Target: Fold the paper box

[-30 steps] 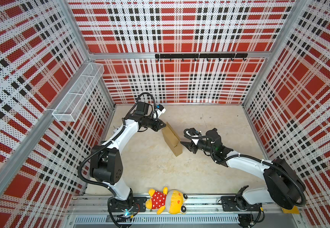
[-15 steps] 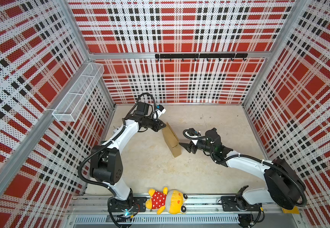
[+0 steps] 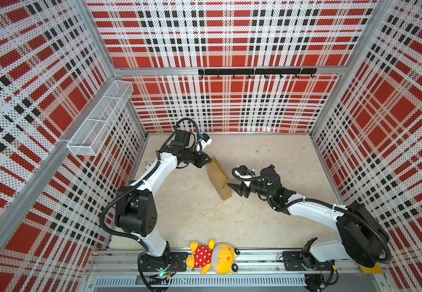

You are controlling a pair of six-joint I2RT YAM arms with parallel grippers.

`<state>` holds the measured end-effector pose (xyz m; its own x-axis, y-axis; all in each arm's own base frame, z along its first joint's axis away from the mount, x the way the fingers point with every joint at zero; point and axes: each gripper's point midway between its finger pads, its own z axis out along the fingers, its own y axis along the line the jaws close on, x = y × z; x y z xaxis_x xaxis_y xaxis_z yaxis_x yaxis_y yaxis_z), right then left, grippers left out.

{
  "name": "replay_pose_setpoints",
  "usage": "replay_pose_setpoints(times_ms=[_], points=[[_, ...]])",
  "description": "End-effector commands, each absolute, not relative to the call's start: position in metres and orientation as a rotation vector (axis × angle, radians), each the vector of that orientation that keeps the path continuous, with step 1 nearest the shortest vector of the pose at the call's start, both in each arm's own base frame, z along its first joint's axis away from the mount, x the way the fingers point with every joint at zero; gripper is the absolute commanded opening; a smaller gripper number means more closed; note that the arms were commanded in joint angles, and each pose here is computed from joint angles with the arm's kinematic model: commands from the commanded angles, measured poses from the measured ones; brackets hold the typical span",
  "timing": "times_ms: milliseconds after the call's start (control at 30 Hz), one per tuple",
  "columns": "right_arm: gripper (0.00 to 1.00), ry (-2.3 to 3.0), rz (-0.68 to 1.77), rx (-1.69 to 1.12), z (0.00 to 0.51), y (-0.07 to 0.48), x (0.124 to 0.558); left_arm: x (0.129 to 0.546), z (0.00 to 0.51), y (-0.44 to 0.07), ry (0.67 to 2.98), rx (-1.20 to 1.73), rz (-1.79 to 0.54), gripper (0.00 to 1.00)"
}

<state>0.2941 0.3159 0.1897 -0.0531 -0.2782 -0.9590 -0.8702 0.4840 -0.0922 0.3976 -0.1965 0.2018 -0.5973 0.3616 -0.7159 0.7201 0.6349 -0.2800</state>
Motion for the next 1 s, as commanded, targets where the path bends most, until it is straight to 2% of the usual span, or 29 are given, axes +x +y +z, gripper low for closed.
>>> replay_pose_setpoints(times_ms=[0,567,967], points=[[0.6,1.534,0.614,-0.971,0.208,0.32,0.307,0.402,0.211,-0.197,2.21,0.856,-0.737,0.1],[0.6,1.542,0.564,-1.027,0.202,0.321,0.311,0.414,0.202,-0.188,2.228,0.876,-0.712,0.1],[0.6,1.551,0.561,-1.05,0.201,0.323,0.315,0.42,0.191,-0.186,2.245,0.905,-0.706,0.04]])
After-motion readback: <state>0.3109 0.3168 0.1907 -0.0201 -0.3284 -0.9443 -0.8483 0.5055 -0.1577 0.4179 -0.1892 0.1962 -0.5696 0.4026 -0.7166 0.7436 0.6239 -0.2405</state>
